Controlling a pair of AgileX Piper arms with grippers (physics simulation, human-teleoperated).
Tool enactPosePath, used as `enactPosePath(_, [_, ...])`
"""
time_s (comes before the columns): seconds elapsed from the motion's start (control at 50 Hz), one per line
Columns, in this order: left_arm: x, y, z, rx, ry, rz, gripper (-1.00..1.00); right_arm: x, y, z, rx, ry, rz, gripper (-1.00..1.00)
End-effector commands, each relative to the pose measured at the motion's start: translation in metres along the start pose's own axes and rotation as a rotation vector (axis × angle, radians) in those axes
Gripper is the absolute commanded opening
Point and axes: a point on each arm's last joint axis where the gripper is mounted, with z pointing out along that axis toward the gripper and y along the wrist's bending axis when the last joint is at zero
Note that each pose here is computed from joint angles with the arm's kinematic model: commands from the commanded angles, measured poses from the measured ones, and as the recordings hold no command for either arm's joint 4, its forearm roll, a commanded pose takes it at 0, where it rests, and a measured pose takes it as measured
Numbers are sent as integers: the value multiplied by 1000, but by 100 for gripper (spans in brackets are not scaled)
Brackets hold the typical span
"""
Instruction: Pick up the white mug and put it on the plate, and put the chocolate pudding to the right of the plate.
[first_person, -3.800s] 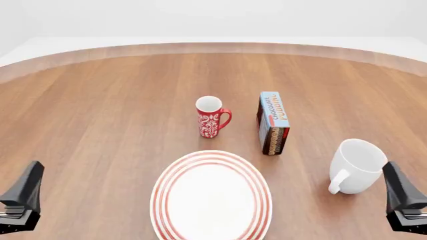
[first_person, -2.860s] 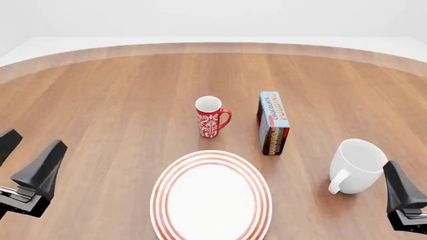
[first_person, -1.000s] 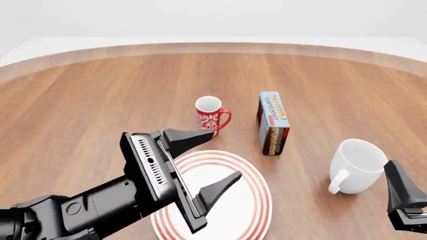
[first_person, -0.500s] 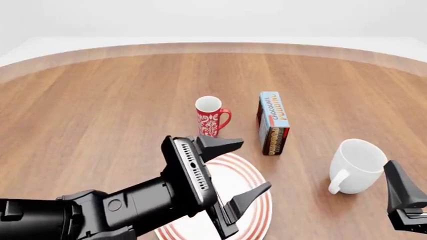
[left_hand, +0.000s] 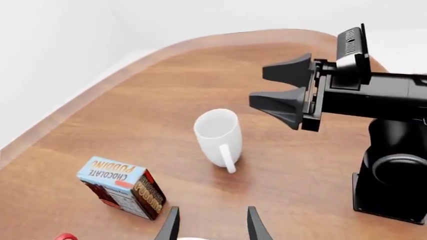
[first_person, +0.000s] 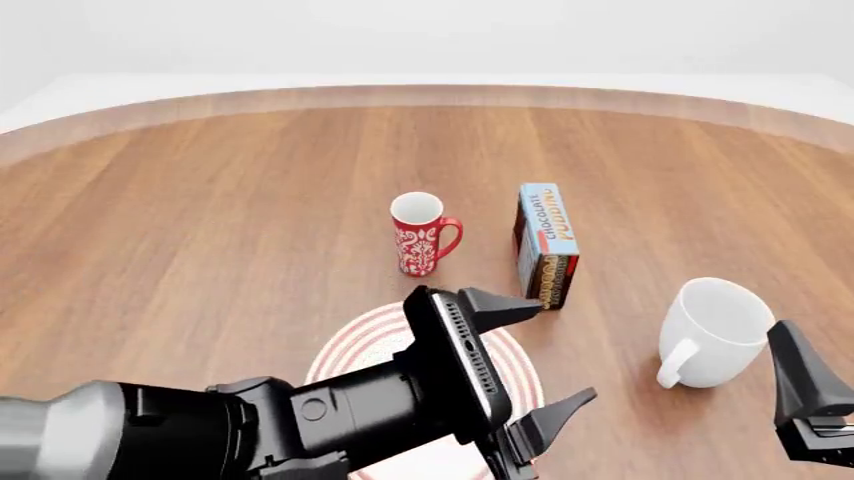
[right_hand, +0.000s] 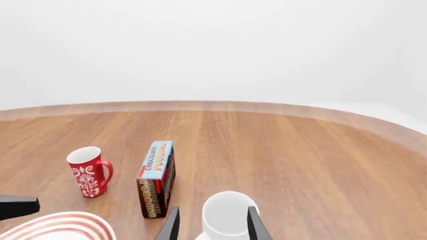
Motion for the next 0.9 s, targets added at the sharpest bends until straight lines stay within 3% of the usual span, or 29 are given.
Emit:
enactPosePath(0.02, [2, -4, 16, 15, 19, 9, 100, 0, 0, 0, -1, 0, 2, 100])
enactPosePath(0.9, [-2, -8, 60, 35, 52, 6, 100, 0, 0, 0, -6, -2, 2, 100])
